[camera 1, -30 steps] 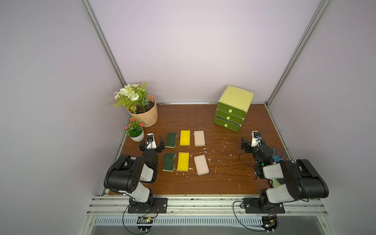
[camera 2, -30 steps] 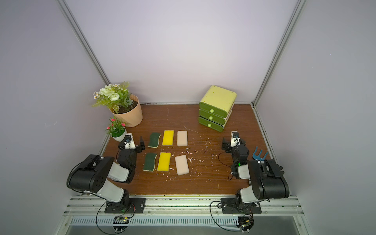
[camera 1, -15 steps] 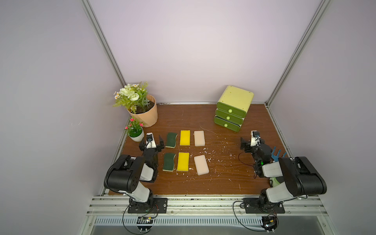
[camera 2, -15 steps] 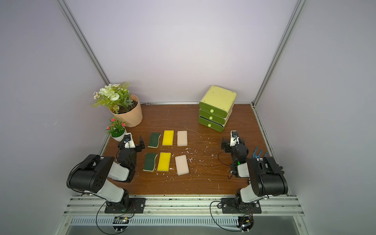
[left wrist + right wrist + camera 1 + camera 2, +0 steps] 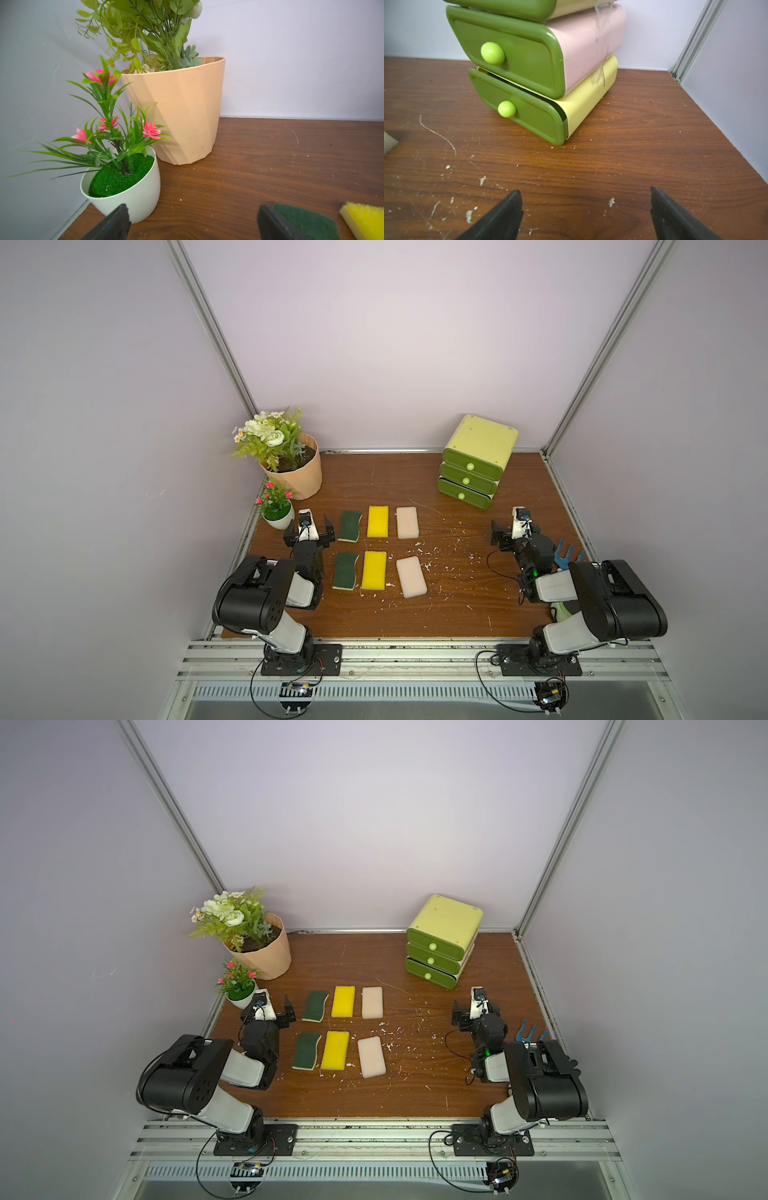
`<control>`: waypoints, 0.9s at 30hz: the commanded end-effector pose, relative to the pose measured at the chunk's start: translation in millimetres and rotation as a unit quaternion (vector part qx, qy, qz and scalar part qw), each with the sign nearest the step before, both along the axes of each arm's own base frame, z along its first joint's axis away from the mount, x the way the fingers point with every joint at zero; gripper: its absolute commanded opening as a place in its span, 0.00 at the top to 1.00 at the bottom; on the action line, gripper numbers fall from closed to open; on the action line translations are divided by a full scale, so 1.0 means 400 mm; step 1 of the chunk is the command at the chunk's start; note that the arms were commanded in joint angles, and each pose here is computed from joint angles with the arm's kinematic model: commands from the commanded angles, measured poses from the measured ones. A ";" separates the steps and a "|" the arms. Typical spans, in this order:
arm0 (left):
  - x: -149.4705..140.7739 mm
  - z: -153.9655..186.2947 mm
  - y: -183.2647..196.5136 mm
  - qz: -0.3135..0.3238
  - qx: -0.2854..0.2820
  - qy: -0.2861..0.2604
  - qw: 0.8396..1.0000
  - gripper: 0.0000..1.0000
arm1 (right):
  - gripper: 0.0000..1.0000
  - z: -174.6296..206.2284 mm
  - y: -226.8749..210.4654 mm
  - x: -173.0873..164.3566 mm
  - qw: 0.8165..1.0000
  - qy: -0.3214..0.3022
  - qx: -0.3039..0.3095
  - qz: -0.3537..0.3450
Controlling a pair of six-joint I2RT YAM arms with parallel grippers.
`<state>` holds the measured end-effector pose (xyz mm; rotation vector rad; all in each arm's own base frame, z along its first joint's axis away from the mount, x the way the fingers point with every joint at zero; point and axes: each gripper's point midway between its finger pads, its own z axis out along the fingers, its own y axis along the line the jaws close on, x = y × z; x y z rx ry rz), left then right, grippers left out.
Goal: Take the sponge out of the drawer
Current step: Reset both arms
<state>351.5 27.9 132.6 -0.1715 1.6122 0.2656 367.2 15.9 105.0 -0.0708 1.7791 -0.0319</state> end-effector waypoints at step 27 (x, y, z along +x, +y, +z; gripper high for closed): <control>-0.006 0.013 0.021 0.015 -0.009 -0.014 1.000 0.02 | 0.01 0.040 -0.003 0.020 1.000 -0.027 0.006 -0.003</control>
